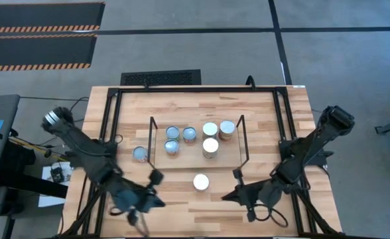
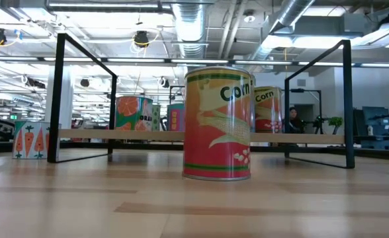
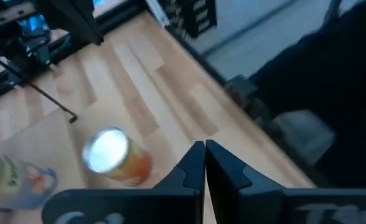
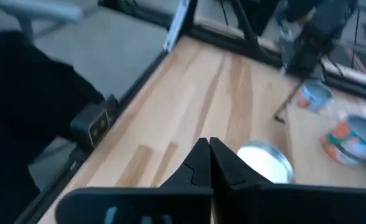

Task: Pick and place cans onto a shelf
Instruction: Put the large canned corn on the shelf aligned with the other canned corn

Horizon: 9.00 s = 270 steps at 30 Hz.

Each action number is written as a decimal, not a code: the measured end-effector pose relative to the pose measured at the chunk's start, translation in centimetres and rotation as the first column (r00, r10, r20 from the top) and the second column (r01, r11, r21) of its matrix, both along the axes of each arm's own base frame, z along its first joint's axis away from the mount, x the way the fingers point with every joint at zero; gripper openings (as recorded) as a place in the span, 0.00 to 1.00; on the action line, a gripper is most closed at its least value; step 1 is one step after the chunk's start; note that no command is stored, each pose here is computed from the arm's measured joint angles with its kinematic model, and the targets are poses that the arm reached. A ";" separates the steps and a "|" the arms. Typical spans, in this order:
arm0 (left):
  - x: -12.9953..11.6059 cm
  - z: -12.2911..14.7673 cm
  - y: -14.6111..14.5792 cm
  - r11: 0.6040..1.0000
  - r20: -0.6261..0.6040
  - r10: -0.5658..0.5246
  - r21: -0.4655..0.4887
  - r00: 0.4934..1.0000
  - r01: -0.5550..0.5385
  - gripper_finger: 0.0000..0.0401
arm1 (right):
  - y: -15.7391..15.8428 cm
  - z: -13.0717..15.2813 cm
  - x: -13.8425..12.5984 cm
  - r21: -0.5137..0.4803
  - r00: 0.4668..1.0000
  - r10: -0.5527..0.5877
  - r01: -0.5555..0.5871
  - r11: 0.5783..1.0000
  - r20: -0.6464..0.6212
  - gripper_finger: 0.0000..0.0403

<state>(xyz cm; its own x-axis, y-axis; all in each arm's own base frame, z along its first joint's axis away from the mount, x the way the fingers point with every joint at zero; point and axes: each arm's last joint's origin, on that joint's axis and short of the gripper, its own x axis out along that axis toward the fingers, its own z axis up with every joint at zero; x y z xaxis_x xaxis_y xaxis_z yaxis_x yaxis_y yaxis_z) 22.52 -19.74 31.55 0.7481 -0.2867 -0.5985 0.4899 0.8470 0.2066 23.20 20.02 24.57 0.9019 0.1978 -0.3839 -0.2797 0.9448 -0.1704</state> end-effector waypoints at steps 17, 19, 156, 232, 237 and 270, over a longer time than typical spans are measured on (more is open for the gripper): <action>-9.6 -4.1 8.7 0.948 0.287 0.120 -0.318 0.950 -0.024 0.00 | -2.3 -1.2 1.3 0.127 0.991 0.009 -0.026 0.992 0.133 0.01; -9.9 -4.3 9.7 0.947 0.305 0.139 -0.319 0.942 -0.036 0.00 | -2.5 -1.1 1.6 0.156 0.994 0.016 -0.032 0.987 0.106 0.02; -9.8 -4.8 14.3 0.933 0.264 0.257 -0.317 0.930 -0.169 0.00 | -6.6 3.7 5.0 -0.373 0.656 -0.424 0.226 0.900 -0.624 0.01; -9.9 -5.0 14.4 0.931 0.249 0.261 -0.319 0.933 -0.175 0.00 | -13.3 2.2 8.3 -0.324 0.445 -0.600 0.552 0.768 -0.665 0.03; -9.9 -5.0 14.4 0.931 0.249 0.261 -0.320 0.933 -0.175 0.00 | -13.2 2.3 8.5 -0.298 0.465 -0.586 0.554 0.777 -0.664 0.03; -9.4 -5.3 14.1 0.919 0.345 0.268 -0.371 0.899 -0.131 0.00 | -16.4 12.6 2.5 -0.325 0.615 -0.688 0.608 0.725 -0.385 0.03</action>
<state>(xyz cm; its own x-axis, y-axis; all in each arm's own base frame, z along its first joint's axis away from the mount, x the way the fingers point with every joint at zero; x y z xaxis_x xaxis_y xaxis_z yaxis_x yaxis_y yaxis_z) 13.13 -5.59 26.30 0.9600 -0.2356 -0.1511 0.2431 0.9695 0.0328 25.66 3.65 37.15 0.4816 -0.4645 -0.7431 0.3164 0.8829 -0.3469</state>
